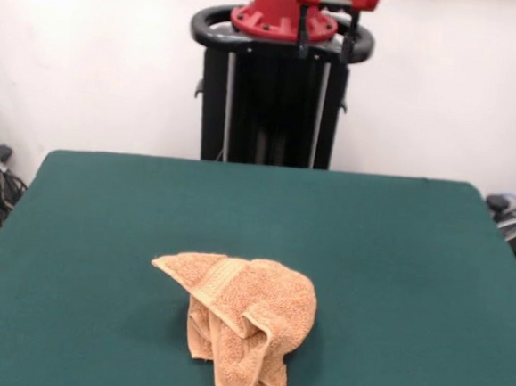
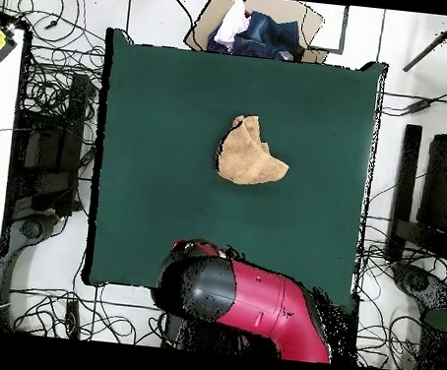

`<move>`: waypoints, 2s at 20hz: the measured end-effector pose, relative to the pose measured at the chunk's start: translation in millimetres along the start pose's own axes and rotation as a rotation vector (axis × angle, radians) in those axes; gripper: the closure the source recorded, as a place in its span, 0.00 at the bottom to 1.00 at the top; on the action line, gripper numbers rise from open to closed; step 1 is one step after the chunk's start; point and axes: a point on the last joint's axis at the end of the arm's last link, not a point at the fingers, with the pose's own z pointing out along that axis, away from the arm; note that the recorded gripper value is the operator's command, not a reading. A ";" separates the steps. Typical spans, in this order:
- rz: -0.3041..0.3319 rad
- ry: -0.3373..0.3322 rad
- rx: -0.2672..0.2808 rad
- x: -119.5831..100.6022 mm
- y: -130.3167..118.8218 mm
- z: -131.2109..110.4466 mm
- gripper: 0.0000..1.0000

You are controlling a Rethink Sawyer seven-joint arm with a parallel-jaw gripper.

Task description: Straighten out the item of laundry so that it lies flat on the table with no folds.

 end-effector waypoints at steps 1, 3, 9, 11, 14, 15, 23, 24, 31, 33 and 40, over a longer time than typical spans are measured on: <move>0.000 -0.001 0.001 0.1 0.0 -0.3 0.00; 0.002 -0.011 0.007 0.9 0.3 -4.4 0.00; 0.006 -0.039 0.020 -6.2 -1.6 -12.8 0.00; 0.006 -0.045 0.022 -11.0 -2.2 -14.1 0.00; 0.004 -0.063 0.025 -28.2 -4.7 -16.6 0.00; 0.004 -0.076 0.027 -41.4 -7.6 -18.0 0.00; 0.007 -0.099 0.029 -124.1 -26.2 -26.5 0.00; 0.007 -0.079 0.027 -145.8 -31.7 -28.4 0.00; 0.005 0.016 0.027 -226.7 -55.6 -28.7 0.00; 0.007 0.027 0.026 -243.0 -60.2 -27.4 0.00; 0.009 0.042 0.057 -327.5 -87.5 -9.7 0.00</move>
